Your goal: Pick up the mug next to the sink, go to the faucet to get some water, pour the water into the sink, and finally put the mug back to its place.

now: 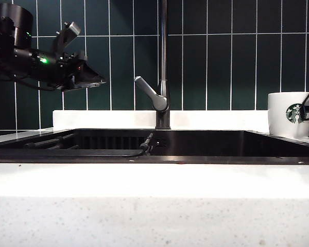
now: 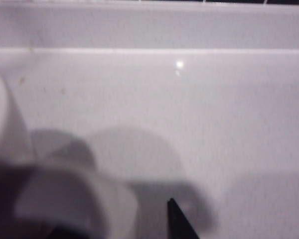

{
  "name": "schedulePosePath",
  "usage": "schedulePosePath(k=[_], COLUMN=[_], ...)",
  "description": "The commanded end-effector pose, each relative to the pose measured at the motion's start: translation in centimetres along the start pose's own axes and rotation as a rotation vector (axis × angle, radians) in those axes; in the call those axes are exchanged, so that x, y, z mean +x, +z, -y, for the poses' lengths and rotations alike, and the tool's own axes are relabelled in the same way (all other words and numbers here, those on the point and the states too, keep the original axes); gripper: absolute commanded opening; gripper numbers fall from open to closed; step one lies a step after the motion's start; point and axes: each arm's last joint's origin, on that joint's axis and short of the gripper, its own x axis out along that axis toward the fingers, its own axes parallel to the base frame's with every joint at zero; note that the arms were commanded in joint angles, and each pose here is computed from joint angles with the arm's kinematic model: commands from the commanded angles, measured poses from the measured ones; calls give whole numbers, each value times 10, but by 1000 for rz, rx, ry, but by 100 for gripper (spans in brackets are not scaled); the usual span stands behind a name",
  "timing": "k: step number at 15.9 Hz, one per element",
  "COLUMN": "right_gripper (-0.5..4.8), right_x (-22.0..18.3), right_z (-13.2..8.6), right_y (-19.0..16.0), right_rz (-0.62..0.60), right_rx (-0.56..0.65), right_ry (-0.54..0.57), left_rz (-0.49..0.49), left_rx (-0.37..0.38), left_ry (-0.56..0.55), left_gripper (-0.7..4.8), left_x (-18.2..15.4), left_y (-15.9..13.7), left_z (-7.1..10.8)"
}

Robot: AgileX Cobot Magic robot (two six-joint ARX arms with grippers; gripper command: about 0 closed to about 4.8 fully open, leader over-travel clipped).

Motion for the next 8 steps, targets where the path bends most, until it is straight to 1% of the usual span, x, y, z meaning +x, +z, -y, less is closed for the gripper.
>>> schedulePosePath(k=[1, 2, 5, 6, 7, 8], right_gripper=[203, 203, 200, 175, 116, 92], right_x=[2, 3, 4, 4, 4, 4], right_z=[4, 4, 5, 5, 5, 5], right_y=[10, 11, 11, 11, 11, 11], right_rz=[49, 52, 47, 47, 47, 46], right_rx=[-17, -22, -22, -22, -22, -22], right_ry=[-16, -16, -19, -19, -19, -19], left_rz=[-5, -15, -28, -27, -27, -27], left_rx=[9, 3, -7, -7, -7, -7], left_ry=[1, 10, 20, 20, 20, 20], left_gripper=[160, 196, 192, 192, 192, 192], left_x=[3, 4, 4, 4, 4, 4], left_y=[-3, -7, -9, -9, -9, -9], left_z=[-2, -3, -4, -4, -4, -4])
